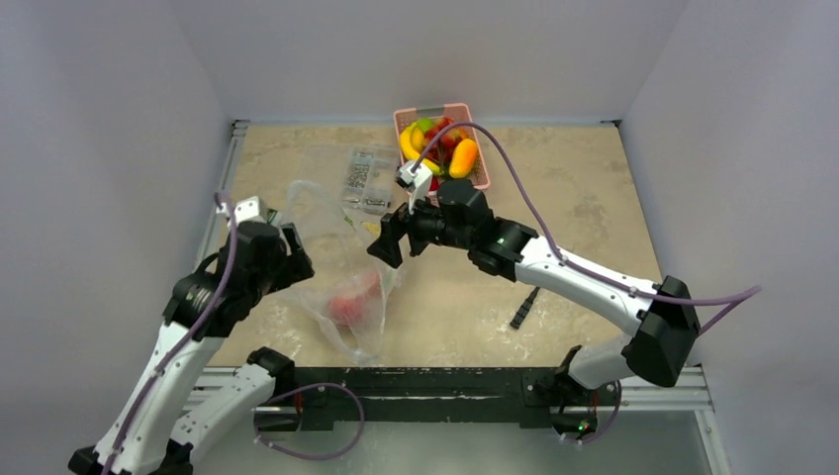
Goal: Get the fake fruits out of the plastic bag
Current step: Adjust the plastic bag at the center of the board.
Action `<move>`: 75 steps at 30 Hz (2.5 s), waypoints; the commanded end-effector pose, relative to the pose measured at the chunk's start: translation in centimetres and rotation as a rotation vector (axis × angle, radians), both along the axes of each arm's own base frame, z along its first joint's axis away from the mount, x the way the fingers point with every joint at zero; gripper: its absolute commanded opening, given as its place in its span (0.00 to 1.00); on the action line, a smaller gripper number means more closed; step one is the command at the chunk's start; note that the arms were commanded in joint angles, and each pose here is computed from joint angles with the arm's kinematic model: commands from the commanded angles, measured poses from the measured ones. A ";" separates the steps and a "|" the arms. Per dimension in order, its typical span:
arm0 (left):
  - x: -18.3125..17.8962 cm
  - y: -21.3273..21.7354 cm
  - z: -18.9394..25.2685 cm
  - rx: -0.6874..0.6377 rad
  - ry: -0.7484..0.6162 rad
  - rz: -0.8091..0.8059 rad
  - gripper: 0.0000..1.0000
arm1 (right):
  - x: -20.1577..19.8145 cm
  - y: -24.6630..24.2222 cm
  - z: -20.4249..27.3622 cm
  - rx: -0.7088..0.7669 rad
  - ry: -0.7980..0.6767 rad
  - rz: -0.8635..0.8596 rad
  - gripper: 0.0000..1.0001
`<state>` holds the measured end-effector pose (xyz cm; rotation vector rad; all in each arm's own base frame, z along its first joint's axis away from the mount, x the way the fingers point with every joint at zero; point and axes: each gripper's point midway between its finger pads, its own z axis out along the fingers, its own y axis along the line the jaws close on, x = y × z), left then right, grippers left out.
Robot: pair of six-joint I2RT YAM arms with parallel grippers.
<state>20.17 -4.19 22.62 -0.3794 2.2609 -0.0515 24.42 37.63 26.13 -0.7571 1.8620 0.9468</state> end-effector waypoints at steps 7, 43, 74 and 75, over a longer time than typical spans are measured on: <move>-8.2 -5.2 -4.2 -0.554 0.236 0.094 0.79 | -3.4 5.7 -2.3 0.016 0.037 0.248 0.85; -8.2 -6.1 -14.1 -0.821 0.370 0.535 0.84 | -7.8 5.4 -12.0 -0.201 -0.097 0.459 0.21; -2.4 -10.4 -10.3 -1.055 0.320 0.477 1.00 | -8.5 8.1 -8.1 -0.055 -0.245 0.445 0.00; -2.3 -10.3 -10.7 -1.038 0.325 0.469 0.98 | -8.8 8.0 -8.4 -0.059 -0.234 0.451 0.00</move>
